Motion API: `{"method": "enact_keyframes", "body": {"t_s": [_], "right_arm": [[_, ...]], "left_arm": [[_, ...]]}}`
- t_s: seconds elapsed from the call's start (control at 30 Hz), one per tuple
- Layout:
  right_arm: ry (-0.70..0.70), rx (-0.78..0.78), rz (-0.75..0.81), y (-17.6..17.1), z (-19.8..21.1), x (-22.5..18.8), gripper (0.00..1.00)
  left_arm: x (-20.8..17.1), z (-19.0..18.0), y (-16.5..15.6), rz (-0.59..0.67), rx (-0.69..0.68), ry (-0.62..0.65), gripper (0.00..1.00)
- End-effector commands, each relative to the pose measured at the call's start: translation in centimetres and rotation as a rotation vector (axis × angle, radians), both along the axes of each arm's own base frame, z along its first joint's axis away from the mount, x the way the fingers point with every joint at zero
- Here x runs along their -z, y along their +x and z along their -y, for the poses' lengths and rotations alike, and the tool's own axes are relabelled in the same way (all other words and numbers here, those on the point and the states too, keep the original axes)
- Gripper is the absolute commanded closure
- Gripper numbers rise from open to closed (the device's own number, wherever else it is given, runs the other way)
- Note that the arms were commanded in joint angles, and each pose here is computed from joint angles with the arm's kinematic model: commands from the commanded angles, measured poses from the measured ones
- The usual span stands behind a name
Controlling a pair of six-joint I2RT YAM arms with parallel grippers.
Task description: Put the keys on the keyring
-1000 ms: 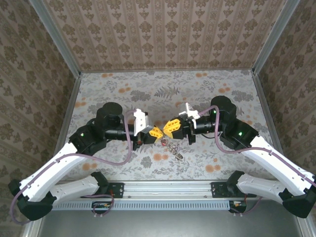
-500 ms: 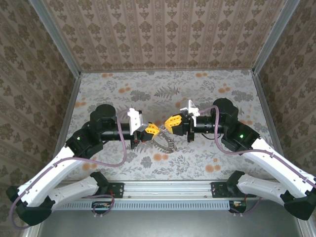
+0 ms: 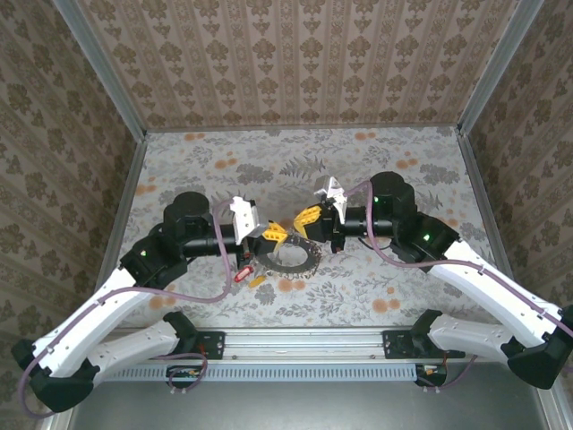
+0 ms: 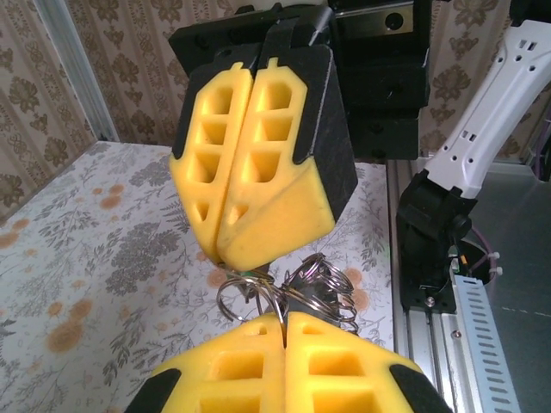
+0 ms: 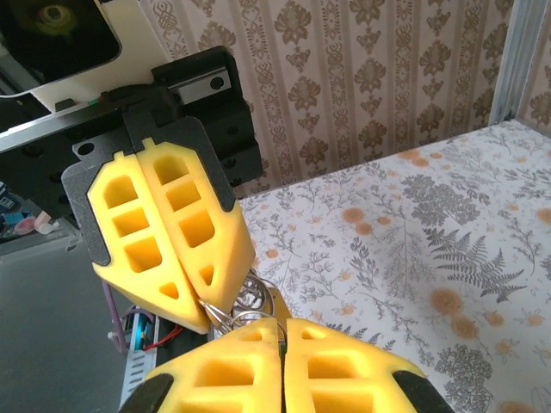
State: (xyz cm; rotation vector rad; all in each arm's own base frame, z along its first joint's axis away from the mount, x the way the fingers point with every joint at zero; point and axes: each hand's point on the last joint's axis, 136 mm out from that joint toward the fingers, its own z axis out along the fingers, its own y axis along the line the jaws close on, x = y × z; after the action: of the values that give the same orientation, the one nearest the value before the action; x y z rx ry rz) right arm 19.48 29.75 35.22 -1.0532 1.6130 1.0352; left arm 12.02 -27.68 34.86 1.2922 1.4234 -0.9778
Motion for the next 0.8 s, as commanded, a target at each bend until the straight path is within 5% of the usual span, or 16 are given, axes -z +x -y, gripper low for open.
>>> {"method": "enact_keyframes", "body": {"t_s": [0.0, 0.77], "right_arm": [[-0.039, 0.096, -0.008, 1.6, 1.0, 0.3, 1.0], [-0.042, 0.085, -0.003, 1.5, 0.9, 0.3, 1.0]], "left_arm": [[-2.8, -0.7, -0.9, 0.063, 0.018, -0.091, 1.0], [-1.4, -0.5, 1.0, -0.014, -0.063, -0.037, 1.0]]}}
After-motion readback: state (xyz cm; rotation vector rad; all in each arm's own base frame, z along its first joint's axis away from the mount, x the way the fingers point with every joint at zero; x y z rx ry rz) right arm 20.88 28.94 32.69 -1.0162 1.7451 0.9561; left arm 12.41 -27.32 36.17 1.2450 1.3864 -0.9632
